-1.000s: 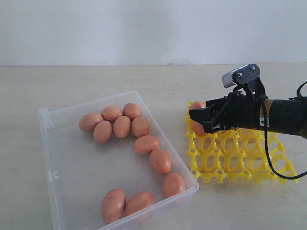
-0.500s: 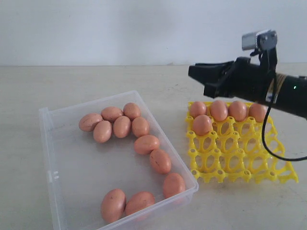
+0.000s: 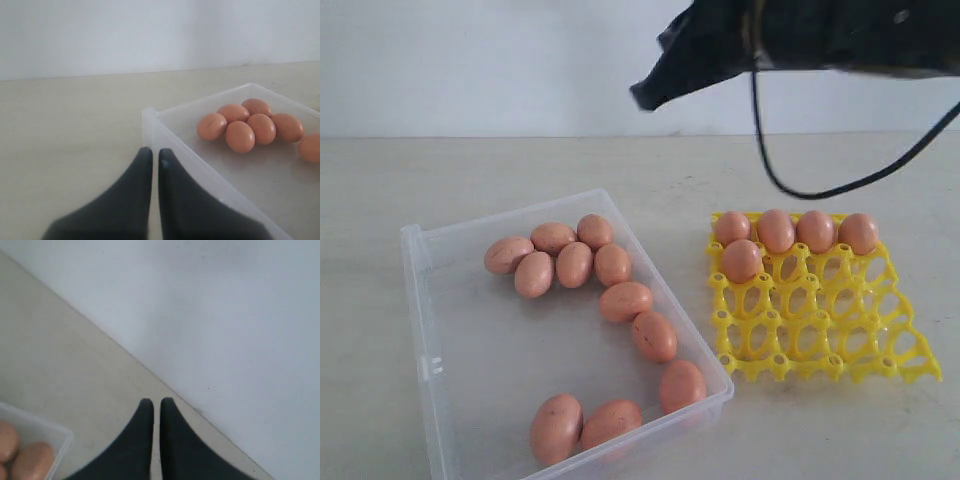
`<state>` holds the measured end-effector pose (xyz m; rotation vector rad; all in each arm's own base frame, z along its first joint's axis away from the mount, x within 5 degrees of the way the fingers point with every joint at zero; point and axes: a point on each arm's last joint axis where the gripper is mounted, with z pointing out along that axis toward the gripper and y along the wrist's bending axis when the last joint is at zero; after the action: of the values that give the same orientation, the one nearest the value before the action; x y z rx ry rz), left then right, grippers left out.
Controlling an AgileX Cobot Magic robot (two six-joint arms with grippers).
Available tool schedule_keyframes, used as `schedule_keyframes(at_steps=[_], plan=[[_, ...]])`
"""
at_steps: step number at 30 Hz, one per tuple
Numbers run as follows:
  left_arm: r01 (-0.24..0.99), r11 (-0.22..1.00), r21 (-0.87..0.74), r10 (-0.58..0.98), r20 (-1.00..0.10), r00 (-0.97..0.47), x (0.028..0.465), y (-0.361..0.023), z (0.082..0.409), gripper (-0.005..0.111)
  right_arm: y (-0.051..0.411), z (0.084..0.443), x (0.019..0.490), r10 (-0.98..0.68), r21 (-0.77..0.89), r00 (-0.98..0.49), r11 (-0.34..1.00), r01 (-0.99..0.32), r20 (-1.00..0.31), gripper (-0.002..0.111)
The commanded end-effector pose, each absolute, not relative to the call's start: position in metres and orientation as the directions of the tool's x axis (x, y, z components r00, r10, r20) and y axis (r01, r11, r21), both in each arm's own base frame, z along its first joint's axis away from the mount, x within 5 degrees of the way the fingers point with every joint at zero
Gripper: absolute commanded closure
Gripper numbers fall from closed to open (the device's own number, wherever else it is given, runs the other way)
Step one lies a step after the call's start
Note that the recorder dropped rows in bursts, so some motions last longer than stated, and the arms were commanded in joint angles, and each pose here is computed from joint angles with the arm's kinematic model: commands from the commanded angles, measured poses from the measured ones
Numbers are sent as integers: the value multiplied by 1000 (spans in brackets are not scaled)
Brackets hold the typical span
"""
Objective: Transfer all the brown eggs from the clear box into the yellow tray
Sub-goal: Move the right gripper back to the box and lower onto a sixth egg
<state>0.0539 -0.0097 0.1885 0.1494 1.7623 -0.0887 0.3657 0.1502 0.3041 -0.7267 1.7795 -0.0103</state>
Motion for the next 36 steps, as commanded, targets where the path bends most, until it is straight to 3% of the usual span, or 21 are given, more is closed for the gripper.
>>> schedule_keyframes(at_steps=[1,6,9,11,13,15,17,18,20,21,22,23,26,28,31,34,36], plan=[[154,988,25,54,-981,-185,54,-10,188,103,203,265,349,-689,-523,-140,651,-550,-711,108],[154,988,25,54,-981,-185,54,-10,188,103,249,211,323,-793,-537,-85,483,-692,-603,108],[154,988,25,54,-981,-185,54,-10,188,103,275,203,303,-769,-483,-97,488,-727,-631,108],[154,988,25,54,-981,-185,54,-10,188,103,270,203,303,-771,-504,-187,558,-659,-609,108],[154,988,25,54,-981,-185,54,-10,188,103,251,207,311,-844,-668,-241,529,-523,-480,108],[154,988,25,54,-981,-185,54,-10,188,103,228,219,317,-895,-839,-315,419,-347,-316,108],[154,988,25,54,-981,-185,54,-10,188,103,199,233,312,-843,-947,-530,236,-217,-89,108],[154,988,25,54,-981,-185,54,-10,188,103,195,233,311,-821,-935,-569,239,-263,-51,108],[154,988,25,54,-981,-185,54,-10,188,103,188,234,299,-733,-786,-680,438,-437,-30,108],[154,988,25,54,-981,-185,54,-10,188,103,193,238,285,-713,-613,-701,557,-559,-9,108],[154,988,25,54,-981,-185,54,-10,188,103,203,243,278,-756,-483,-653,586,-650,-39,108],[154,988,25,54,-981,-185,54,-10,188,103,218,255,270,-815,-328,-570,571,-753,-110,108],[154,988,25,54,-981,-185,54,-10,188,103,240,267,257,-908,-97,-388,406,-909,-159,108],[154,988,25,54,-981,-185,54,-10,188,103,254,266,255,-862,43,-463,465,-884,-206,108],[154,988,25,54,-981,-185,54,-10,188,103,267,253,266,-795,89,-575,570,-817,-192,108],[154,988,25,54,-981,-185,54,-10,188,103,274,235,285,-843,-33,-483,504,-863,-235,106],[154,988,25,54,-981,-185,54,-10,188,103,278,228,295,-888,-119,-378,419,-900,-264,100]])
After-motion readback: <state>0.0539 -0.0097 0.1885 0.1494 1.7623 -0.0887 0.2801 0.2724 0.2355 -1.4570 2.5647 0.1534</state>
